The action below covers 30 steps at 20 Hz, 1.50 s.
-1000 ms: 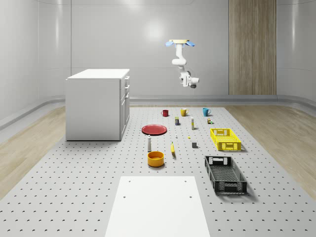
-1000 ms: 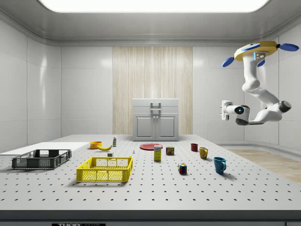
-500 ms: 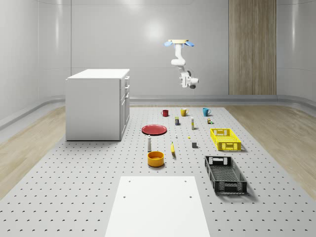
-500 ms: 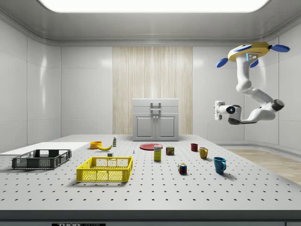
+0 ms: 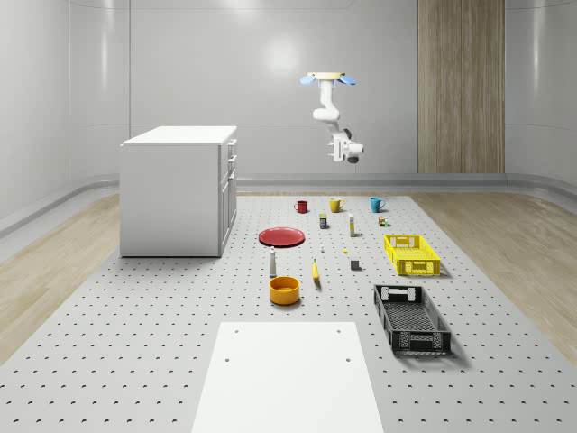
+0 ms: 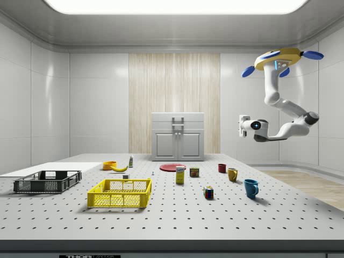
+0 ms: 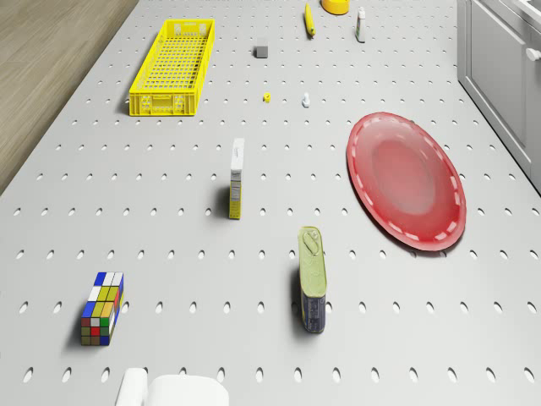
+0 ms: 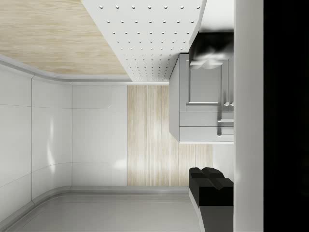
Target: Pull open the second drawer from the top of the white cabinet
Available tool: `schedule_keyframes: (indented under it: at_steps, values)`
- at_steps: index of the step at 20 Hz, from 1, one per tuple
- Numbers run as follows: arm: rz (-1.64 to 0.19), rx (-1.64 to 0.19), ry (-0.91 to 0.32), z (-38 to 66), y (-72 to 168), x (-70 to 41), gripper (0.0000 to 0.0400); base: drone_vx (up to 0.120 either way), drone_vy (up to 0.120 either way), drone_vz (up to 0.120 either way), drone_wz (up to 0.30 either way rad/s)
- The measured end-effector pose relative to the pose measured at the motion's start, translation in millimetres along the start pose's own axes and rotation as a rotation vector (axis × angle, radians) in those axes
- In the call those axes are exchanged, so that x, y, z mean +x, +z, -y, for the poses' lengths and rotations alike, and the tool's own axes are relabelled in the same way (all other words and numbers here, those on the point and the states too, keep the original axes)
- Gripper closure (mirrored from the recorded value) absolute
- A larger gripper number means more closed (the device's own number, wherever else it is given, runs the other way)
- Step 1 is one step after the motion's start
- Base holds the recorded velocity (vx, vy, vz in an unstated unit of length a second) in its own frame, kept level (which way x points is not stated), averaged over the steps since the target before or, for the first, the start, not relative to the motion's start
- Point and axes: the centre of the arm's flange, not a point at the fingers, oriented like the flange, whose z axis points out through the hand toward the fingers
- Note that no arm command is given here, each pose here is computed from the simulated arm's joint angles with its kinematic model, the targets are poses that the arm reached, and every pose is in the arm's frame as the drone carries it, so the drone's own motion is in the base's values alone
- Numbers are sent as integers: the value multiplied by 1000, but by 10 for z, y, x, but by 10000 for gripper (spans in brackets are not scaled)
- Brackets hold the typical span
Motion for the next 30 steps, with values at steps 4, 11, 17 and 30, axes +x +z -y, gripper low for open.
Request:
schedule_keyframes:
  at_steps: [4, 11, 17, 30]
  values:
    - [0, 0, 0, 0, 0, 0, 100, 120, -70, 0, 0]
    - [0, 0, 0, 0, 0, 1, 100, 120, -120, 0, 0]
    - [0, 0, 0, -1, 0, 1, 100, 120, -120, 0, 0]
    - [0, 1, 0, -1, -1, 1, 100, 120, -120, 0, 0]
